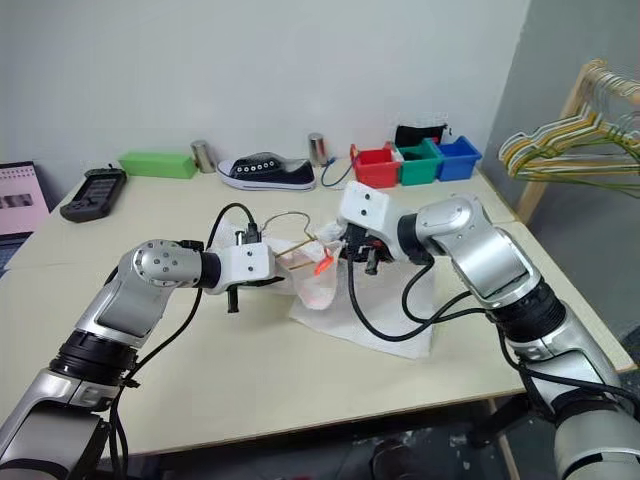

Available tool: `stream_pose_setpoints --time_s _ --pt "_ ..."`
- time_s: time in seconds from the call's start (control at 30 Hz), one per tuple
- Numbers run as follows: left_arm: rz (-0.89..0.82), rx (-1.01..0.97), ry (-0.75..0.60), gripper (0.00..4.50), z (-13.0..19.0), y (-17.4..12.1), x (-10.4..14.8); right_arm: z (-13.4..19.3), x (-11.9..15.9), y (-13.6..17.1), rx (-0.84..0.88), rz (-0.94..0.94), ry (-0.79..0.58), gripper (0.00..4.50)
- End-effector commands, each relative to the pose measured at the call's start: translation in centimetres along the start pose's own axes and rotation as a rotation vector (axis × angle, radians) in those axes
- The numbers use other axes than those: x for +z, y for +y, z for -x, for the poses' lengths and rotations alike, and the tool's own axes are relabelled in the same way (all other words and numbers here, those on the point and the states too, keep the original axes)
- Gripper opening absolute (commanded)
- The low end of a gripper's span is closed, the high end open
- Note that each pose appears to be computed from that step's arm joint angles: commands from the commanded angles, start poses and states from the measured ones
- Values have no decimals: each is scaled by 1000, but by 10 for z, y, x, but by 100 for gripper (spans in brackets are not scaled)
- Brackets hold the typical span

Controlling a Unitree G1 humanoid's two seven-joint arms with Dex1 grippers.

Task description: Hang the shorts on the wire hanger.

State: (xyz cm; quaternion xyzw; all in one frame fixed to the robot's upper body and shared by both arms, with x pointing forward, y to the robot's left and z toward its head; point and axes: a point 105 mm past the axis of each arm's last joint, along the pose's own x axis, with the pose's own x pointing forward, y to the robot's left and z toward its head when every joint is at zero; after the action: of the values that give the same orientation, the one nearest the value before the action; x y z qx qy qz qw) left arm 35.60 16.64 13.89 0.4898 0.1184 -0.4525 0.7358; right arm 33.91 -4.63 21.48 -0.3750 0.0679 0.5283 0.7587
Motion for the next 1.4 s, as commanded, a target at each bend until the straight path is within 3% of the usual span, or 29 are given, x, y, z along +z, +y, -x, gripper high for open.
stream_pose_setpoints --time_s 0.03,0.37,0.73,0.87,1.17,1.4 --pt "-72 37 -25 6 9 10 12 21 0 -18 -54 175 58 231" --pt "-131 2 -59 6 8 2 23 18 -49 -44 -77 347 268 444" --pt "-162 1 -60 6 9 0 28 1 -60 -29 74 358 289 444" --pt "-167 -1 -55 6 10 -2 28 -1 -59 -33 66 378 288 376" --pt "-175 9 -52 6 12 1 29 0 -73 -37 51 387 319 129" --pt "-202 18 -57 6 11 6 33 3 -84 -35 47 365 336 3"
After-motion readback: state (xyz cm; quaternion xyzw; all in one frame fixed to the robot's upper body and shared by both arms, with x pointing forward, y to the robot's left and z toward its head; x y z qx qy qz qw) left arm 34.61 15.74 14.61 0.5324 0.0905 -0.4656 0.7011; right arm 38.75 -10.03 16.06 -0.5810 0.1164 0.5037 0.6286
